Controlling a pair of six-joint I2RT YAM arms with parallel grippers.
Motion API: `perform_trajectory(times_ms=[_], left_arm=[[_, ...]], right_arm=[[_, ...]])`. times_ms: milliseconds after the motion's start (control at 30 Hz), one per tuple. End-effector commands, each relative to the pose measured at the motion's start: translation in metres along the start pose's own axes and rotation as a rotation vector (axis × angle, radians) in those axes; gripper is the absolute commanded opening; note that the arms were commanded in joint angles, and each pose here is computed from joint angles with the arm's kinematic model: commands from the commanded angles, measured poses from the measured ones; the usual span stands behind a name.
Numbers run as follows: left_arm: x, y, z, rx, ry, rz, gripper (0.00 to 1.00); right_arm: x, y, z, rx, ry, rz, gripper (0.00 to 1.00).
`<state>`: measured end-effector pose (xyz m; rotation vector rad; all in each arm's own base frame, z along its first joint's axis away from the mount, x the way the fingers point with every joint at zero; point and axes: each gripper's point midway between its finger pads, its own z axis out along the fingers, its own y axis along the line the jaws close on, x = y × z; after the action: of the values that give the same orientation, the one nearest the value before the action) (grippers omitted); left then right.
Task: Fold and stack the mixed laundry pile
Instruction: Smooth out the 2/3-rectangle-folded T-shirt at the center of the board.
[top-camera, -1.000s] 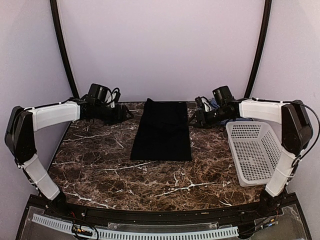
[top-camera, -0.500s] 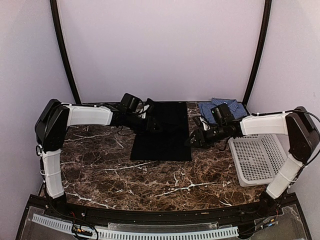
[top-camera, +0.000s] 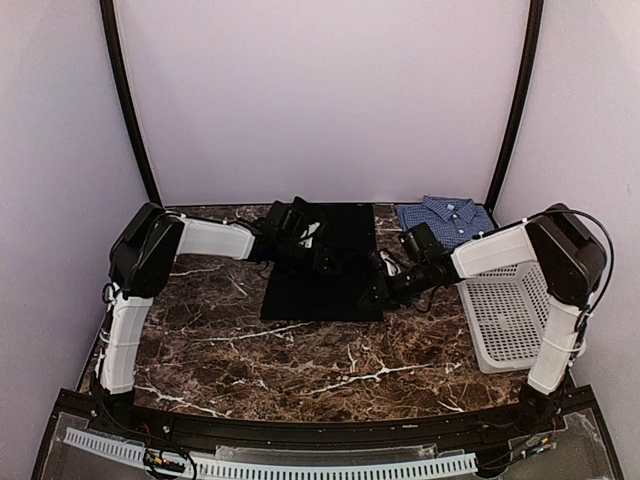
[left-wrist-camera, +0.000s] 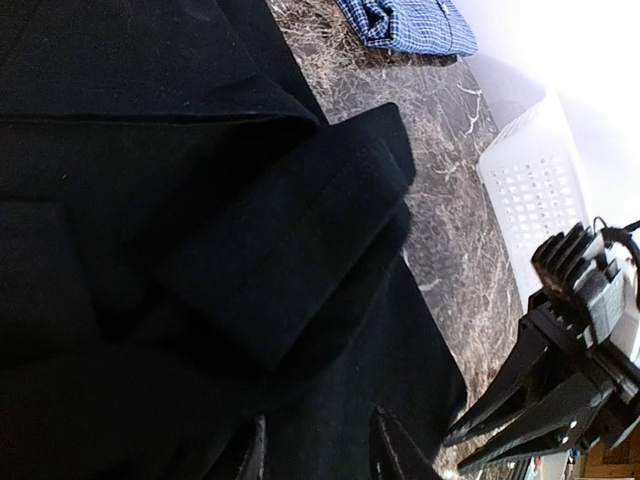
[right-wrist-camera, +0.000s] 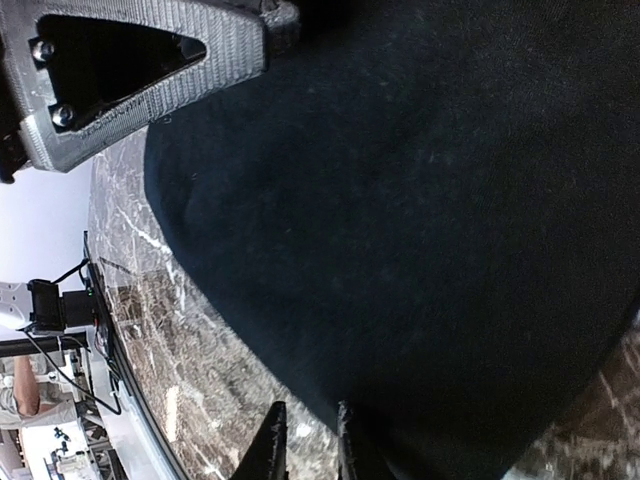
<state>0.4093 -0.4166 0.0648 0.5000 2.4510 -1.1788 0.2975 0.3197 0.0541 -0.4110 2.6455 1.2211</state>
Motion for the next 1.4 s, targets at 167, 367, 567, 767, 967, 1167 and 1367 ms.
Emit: perform_trajectory(times_ms=[167,367,567,767,967,1167,1367], left_arm=[[-0.067,0.017,0.003,-0.035,-0.152,0.012,0.34],[-0.116,0.062,-0.019,-0.046,-0.262,-0.074,0.34],[-0.159,0.055,-0.055,-0.042,-0.319,-0.027,0.37],[-0.160,0.024,-0.093,-0.049,-0.338,0.022,0.42],[-0.136,0.008,-0.126,-0.060,-0.373,0.024,0.46],[-0.116,-0.003,-0.152,-0.074,-0.398,0.033,0.46],[-0.104,-0.006,-0.164,-0.088,-0.410,0.039,0.46]], right_arm=[[0.002,-0.020,0.024,0.035,0.018,0.020,0.11],[0.016,-0.029,0.022,0.058,0.041,0.039,0.10],[0.014,-0.021,0.017,0.045,0.037,0.012,0.11],[-0.043,0.001,-0.002,0.090,-0.053,-0.102,0.13],[-0.100,-0.012,-0.007,0.142,-0.105,-0.121,0.12],[-0.122,-0.022,0.003,0.153,-0.086,-0.119,0.09],[-0.096,-0.008,-0.007,0.102,-0.077,-0.133,0.07]])
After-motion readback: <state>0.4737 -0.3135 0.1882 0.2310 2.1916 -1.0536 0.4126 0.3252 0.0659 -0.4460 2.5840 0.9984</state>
